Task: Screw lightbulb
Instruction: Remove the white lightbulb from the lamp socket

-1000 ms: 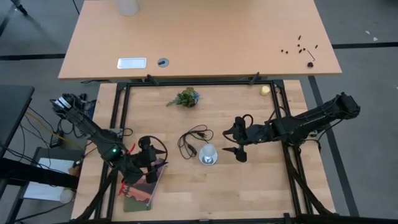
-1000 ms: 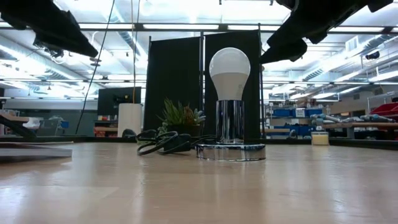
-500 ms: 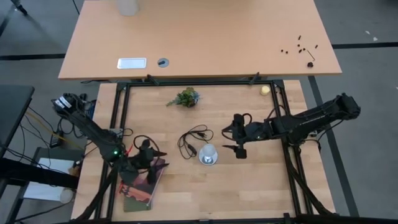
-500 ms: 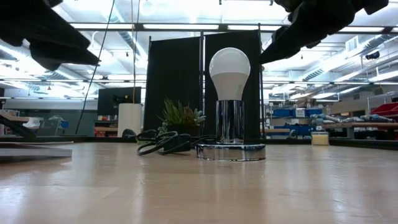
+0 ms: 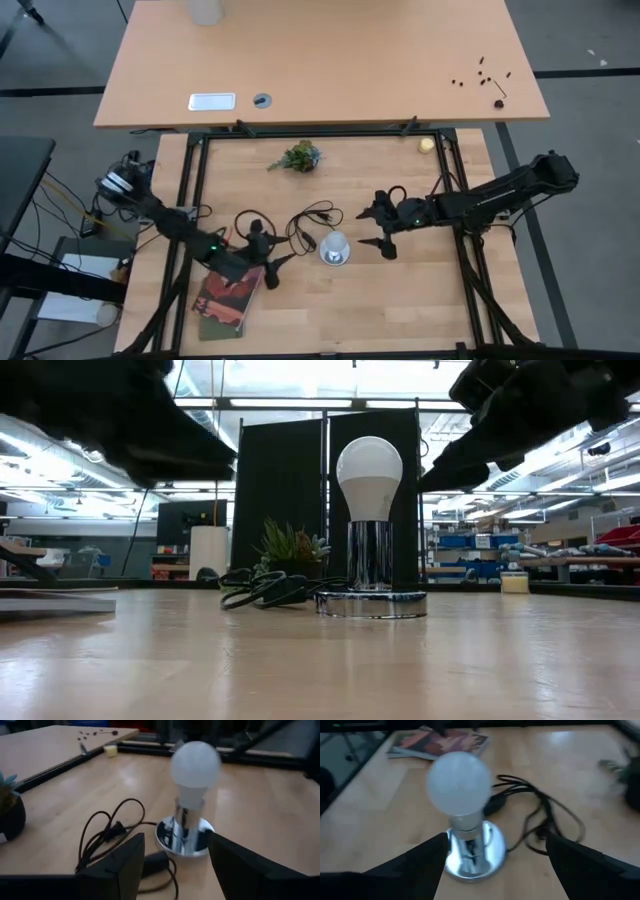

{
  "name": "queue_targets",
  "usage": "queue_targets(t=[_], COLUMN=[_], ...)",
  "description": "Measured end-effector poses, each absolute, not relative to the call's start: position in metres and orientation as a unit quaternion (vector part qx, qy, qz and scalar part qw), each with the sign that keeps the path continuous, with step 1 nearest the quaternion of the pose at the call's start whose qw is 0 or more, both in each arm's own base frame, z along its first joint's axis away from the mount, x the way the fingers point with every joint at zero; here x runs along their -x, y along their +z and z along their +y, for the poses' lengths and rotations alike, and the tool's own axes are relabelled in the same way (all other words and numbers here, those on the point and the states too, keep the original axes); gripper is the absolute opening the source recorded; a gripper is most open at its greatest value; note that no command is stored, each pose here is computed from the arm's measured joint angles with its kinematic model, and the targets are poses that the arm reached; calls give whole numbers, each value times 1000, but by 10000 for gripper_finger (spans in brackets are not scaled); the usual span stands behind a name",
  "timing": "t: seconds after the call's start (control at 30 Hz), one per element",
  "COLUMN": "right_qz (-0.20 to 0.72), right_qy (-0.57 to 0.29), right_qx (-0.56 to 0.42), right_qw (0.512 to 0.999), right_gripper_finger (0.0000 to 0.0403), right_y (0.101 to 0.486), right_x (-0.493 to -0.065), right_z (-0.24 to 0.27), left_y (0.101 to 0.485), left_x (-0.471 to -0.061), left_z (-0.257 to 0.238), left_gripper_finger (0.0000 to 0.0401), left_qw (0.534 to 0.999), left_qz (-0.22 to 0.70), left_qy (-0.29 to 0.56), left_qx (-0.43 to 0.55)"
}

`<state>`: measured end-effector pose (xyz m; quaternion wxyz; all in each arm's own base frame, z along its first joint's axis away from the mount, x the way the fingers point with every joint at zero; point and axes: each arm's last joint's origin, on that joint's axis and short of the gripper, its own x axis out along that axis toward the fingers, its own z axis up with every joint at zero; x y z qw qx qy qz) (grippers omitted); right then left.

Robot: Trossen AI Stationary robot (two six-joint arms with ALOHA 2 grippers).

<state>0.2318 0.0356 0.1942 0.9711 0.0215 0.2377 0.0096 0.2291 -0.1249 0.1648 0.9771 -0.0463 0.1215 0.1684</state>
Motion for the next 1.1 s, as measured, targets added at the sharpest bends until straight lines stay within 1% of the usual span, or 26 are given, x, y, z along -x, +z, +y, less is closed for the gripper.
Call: queue_targets(t=[0.13,0.33,0.57,0.63,0.77,0.93,1.1], right_qz=[239,222,223,230,277,305,333], right_qy=[25,33,12,-5,-37,-42,-58], right_qx=[-18,14,5,-1,-20,-26,-19], right_qw=[971,974,975,973,960,951,941], right_gripper_finger=[345,345,345,345,345,345,345], right_y=[191,190,190,188,188,205,219], right_x=[-234,-239,-239,-238,-237,-240,-240], right_z=[42,43,41,41,45,57,71], left_y=[147,116,98,97,99,100,102], left_x=[-252,-288,-322,-327,-331,-337,-342], left_z=[-120,-122,-126,-126,-123,-116,-112], left_gripper_finger=[222,222,223,224,233,242,250], left_qw=[974,974,970,970,973,978,979], left_qz=[99,121,135,135,134,148,149], left_qy=[192,184,198,199,188,143,138], left_qx=[67,53,25,26,25,37,9])
